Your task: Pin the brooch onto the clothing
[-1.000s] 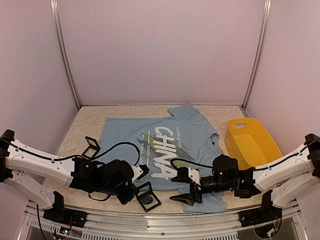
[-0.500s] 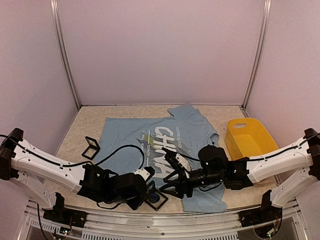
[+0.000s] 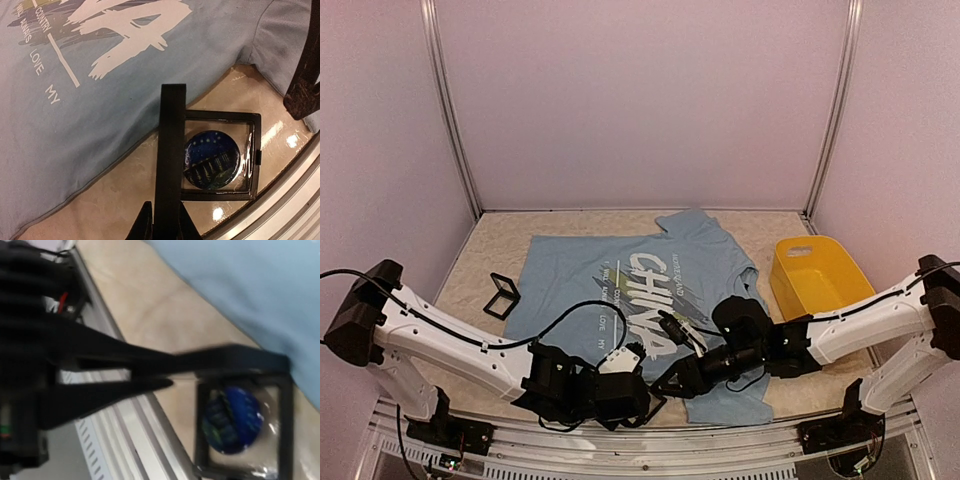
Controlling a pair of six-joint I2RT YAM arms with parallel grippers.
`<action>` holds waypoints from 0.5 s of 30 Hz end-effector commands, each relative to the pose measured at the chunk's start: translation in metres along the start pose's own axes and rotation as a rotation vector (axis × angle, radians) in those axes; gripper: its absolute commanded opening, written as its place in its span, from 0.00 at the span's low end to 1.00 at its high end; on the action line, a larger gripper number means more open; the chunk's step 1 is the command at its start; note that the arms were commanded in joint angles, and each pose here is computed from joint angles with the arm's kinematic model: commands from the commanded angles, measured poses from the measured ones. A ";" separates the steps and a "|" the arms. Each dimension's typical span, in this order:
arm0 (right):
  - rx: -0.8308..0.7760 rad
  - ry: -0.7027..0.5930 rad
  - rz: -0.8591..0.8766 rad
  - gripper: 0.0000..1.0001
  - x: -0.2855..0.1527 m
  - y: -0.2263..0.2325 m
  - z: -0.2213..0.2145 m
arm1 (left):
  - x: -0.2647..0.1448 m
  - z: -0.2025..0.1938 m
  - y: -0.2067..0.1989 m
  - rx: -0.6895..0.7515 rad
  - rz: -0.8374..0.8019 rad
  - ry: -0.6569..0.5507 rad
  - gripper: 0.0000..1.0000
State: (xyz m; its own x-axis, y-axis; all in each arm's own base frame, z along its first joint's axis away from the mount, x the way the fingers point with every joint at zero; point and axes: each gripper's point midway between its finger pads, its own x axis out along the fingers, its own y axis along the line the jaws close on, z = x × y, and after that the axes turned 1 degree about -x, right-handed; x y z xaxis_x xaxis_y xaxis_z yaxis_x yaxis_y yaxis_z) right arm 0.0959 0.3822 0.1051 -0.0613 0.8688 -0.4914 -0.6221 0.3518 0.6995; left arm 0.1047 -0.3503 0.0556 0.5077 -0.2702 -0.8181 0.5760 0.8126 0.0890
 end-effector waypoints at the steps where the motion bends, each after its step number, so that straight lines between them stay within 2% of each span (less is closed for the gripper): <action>1: 0.168 0.033 -0.033 0.40 -0.001 -0.011 -0.007 | -0.001 -0.004 -0.001 -0.033 0.007 0.008 0.14; 7: 0.231 0.062 -0.097 0.40 0.003 -0.029 0.002 | 0.002 -0.004 -0.003 -0.039 0.007 0.002 0.15; 15: 0.313 0.179 -0.075 0.35 0.024 -0.042 -0.019 | 0.001 -0.003 -0.005 -0.062 -0.030 -0.020 0.14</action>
State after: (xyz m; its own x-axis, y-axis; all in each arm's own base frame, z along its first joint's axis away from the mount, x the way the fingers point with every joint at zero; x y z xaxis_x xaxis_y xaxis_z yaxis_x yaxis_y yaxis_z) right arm 0.1119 0.3820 0.0670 -0.1180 0.7961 -0.5935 -0.4120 0.5046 0.7587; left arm 0.1033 -0.3508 0.0526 0.5060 -0.2769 -0.8169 0.5488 0.8340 0.0573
